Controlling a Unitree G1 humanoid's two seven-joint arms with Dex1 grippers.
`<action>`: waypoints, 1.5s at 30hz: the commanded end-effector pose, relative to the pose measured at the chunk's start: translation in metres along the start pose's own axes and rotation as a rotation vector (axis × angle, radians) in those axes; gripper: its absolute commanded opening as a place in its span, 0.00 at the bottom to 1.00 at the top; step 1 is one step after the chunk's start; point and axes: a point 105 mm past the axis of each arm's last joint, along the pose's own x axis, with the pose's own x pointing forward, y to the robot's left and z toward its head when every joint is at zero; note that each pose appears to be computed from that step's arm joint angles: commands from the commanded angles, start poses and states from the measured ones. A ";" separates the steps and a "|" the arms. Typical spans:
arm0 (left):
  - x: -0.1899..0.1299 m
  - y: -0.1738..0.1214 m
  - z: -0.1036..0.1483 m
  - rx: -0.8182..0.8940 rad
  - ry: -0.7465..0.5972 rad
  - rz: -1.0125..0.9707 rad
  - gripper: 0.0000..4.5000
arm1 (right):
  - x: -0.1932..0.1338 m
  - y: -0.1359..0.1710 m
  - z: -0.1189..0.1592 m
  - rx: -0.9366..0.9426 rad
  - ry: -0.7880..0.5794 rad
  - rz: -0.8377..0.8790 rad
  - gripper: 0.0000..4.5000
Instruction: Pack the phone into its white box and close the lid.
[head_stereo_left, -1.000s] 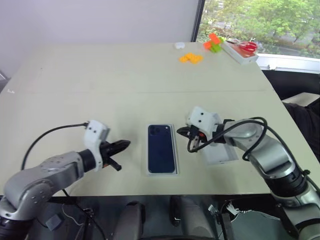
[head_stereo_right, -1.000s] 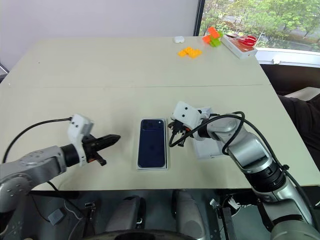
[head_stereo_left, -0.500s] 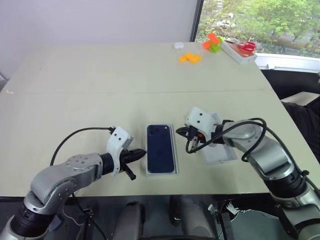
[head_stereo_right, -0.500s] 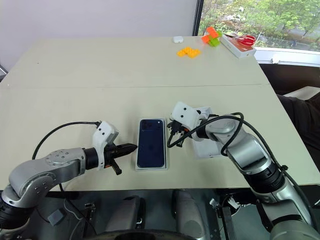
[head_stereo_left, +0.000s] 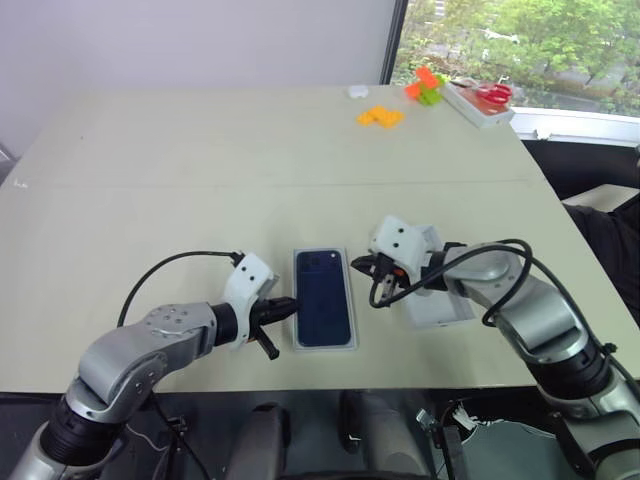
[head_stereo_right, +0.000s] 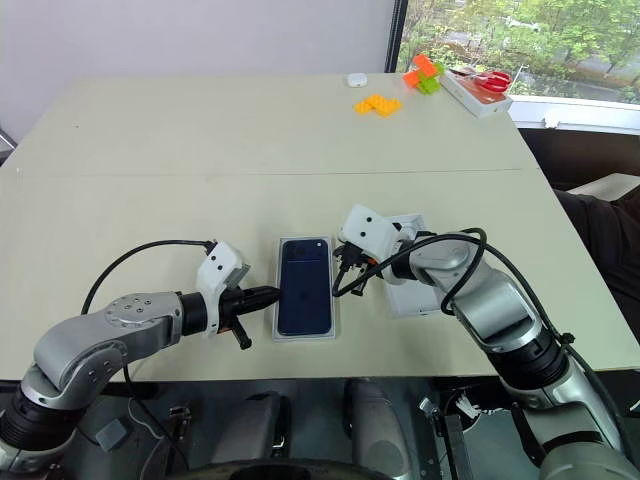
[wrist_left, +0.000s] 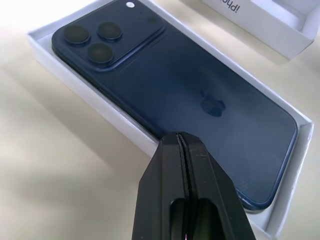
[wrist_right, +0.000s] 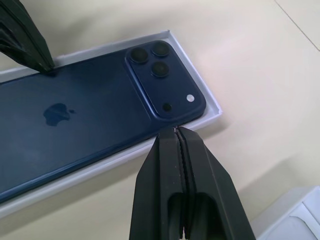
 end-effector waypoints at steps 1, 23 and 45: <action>-0.011 0.009 0.005 -0.037 -0.052 0.035 0.01 | -0.004 0.003 0.012 -0.032 -0.042 0.000 0.00; -0.055 0.047 -0.022 0.035 -0.103 0.210 0.01 | -0.021 -0.013 -0.003 0.008 0.021 -0.045 0.00; 0.018 -0.009 -0.012 0.104 0.070 -0.051 0.01 | 0.016 0.031 -0.025 0.097 0.171 0.085 0.00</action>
